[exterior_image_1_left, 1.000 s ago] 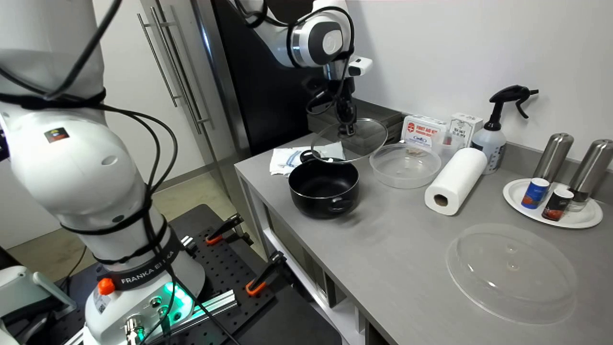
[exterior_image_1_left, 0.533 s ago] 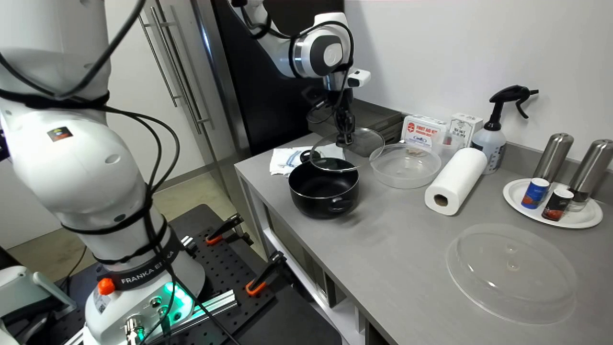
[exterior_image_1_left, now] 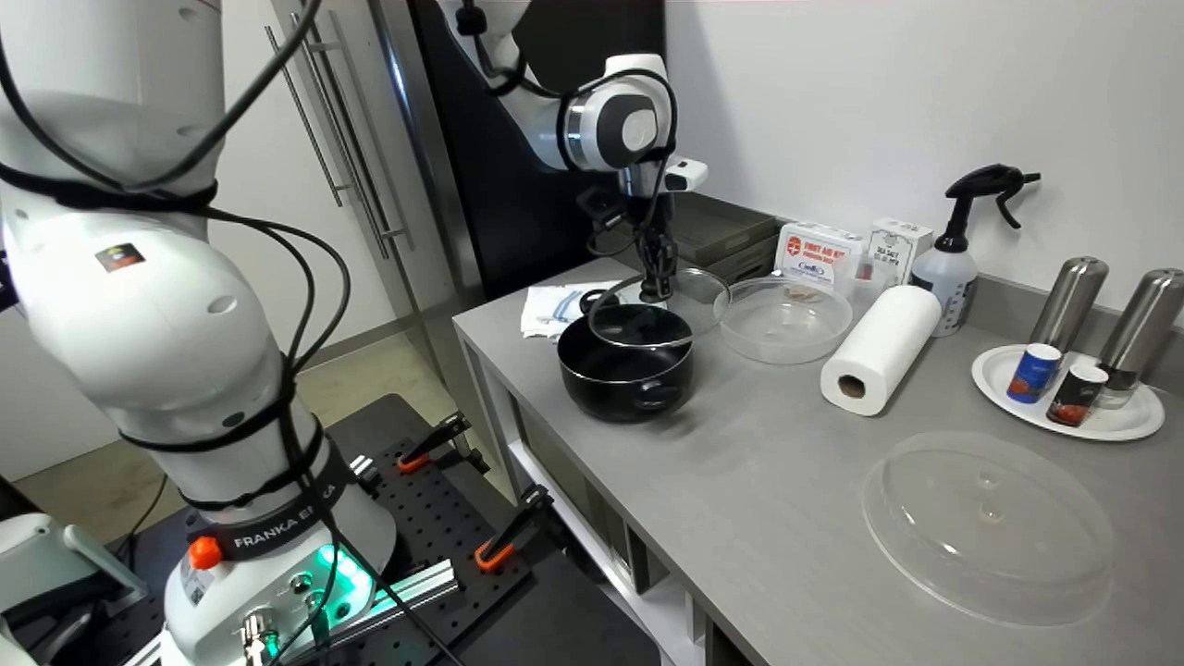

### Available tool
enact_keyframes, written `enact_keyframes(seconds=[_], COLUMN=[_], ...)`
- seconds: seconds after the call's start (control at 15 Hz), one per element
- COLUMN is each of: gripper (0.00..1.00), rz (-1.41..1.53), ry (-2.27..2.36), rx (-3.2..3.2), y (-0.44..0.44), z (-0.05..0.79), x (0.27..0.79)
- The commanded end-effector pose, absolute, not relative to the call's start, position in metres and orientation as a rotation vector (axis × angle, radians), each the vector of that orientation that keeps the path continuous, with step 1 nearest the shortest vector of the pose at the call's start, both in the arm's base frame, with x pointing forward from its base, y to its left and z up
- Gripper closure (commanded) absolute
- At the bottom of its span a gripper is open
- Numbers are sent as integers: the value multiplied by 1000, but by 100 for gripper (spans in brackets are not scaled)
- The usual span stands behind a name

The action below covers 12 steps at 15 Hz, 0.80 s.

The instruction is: Pick up the lid and put it on the pot

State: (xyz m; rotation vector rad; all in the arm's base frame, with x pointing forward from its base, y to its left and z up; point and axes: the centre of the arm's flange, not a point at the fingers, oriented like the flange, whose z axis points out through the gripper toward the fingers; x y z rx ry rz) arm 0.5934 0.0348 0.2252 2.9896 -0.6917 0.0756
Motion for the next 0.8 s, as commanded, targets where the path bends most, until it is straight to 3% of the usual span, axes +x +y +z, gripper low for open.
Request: enact_keyframes(seconds=[0.0,0.73], gripper=[75,75], rz=[74,-5], ry=[-614,-464], rx=[3002,3039], y=[44,63], z=[223,202], x=[584,554])
